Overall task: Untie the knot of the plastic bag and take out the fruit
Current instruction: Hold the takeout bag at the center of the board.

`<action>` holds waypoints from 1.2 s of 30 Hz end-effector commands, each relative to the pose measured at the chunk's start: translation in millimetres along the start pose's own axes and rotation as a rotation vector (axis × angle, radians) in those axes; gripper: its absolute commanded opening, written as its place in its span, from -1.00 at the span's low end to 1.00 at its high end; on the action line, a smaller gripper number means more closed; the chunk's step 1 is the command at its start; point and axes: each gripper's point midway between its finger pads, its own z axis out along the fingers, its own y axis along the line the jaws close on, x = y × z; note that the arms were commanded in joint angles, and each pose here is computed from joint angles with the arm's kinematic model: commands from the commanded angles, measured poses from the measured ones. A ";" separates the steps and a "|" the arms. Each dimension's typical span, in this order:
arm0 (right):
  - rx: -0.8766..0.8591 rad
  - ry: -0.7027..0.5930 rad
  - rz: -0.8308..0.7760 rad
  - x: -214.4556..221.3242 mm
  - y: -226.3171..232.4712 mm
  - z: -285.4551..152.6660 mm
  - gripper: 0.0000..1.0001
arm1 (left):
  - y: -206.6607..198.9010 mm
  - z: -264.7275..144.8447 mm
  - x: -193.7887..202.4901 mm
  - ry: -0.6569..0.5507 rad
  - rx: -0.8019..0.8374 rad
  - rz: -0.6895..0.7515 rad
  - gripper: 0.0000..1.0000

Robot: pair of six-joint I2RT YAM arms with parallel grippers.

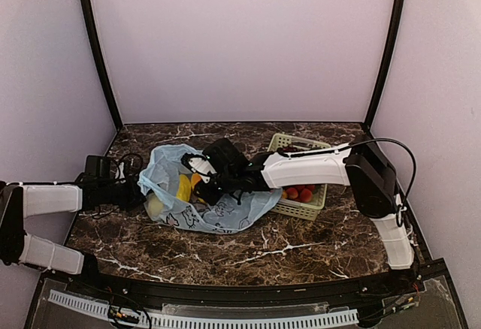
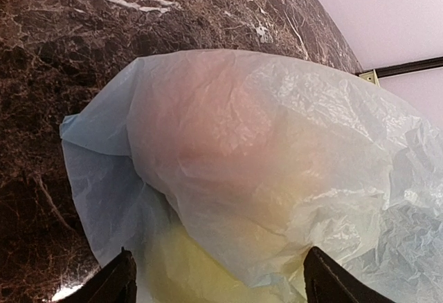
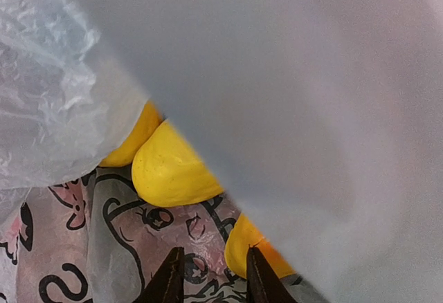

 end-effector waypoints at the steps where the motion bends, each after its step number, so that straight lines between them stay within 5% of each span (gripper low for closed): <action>1: -0.016 -0.029 0.023 -9.4 -1.6 5.1 -0.42 | -5.1 4.8 6.1 0.026 0.064 -0.004 0.67; 4: -0.022 -0.029 0.030 -9.3 -1.2 5.8 -0.42 | -3.9 7.1 7.2 0.034 0.065 -0.004 0.56; 9: -0.056 -0.032 0.068 -9.2 1.9 9.6 -0.43 | 3.5 9.7 9.0 0.039 0.036 -0.011 -0.17; 14: -0.074 -0.032 0.100 -9.7 2.3 12.8 -0.42 | 11.5 12.8 14.5 0.059 0.009 -0.017 -0.60; 22: -0.110 -0.028 0.140 -7.7 3.7 20.0 -0.42 | 22.3 16.2 19.6 0.077 -0.031 -0.015 -0.85; 36: -0.145 -0.010 0.199 1.1 1.5 27.7 -0.26 | 11.8 37.8 42.2 0.151 -0.034 0.059 -0.96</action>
